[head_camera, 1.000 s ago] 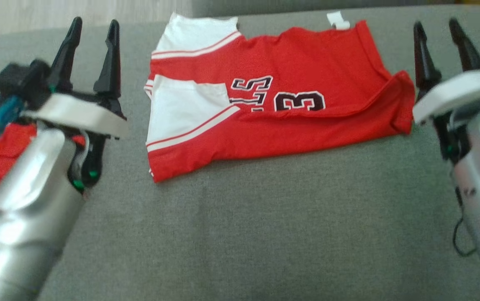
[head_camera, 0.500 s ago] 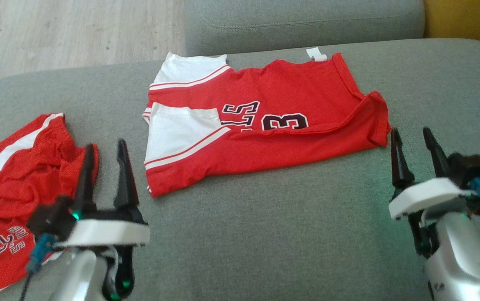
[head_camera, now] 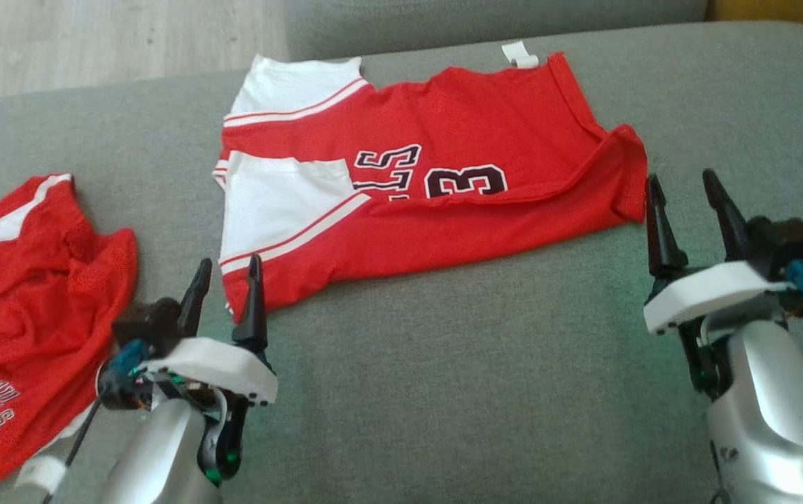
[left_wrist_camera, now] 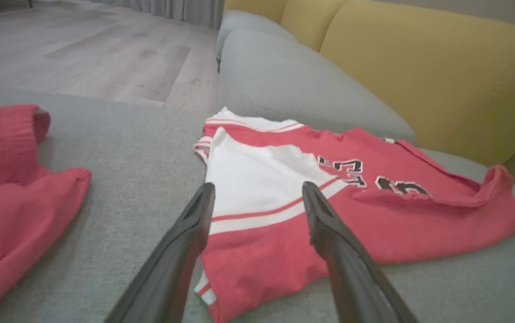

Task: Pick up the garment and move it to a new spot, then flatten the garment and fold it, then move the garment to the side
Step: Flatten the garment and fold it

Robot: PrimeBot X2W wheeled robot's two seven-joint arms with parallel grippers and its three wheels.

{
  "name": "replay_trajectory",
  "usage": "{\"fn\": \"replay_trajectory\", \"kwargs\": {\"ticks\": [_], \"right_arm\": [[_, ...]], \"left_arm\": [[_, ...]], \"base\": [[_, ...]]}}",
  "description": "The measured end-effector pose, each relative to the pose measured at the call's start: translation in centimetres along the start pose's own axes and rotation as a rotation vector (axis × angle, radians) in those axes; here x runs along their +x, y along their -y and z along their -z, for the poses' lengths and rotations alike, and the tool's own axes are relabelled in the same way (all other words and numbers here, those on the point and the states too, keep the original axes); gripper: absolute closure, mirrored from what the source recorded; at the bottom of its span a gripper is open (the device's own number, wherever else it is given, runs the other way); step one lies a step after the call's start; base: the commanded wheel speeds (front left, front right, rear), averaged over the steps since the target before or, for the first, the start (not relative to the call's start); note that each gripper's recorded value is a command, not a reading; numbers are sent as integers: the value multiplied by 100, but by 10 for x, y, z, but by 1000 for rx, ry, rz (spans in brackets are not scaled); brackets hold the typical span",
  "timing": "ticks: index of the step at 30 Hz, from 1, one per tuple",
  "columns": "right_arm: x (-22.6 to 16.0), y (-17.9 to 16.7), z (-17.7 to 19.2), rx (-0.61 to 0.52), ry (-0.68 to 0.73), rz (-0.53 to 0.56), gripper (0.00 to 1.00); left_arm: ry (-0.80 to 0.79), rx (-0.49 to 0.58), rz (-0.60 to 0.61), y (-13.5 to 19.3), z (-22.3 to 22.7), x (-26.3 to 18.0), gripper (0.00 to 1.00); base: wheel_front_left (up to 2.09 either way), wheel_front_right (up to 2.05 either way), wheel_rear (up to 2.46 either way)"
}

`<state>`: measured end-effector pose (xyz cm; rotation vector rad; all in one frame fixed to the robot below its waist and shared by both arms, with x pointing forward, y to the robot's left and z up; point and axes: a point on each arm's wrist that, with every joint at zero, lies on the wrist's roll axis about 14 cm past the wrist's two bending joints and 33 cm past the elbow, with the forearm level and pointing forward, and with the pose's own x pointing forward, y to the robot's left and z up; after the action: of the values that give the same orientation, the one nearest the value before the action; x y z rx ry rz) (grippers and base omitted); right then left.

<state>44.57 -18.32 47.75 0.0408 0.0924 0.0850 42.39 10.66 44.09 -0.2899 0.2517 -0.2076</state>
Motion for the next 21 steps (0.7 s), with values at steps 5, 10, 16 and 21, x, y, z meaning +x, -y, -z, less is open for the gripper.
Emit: {"fn": "replay_trajectory", "kwargs": {"ticks": [5,10,16,21], "right_arm": [[5,4,-3,-8,1,6,0],[3,10,3,1,-16,22,0],[9,17,-6,4,11,35,0],[9,20,-6,6,10,43,0]], "left_arm": [[-184,31,-87,-19,39,9,0],[-323,63,-105,-25,67,13,0],[-353,83,-111,-26,68,28,0],[-402,100,-100,-26,73,33,6]], "base": [[0,0,0],[0,0,0],[0,0,0],[0,0,0]]}}
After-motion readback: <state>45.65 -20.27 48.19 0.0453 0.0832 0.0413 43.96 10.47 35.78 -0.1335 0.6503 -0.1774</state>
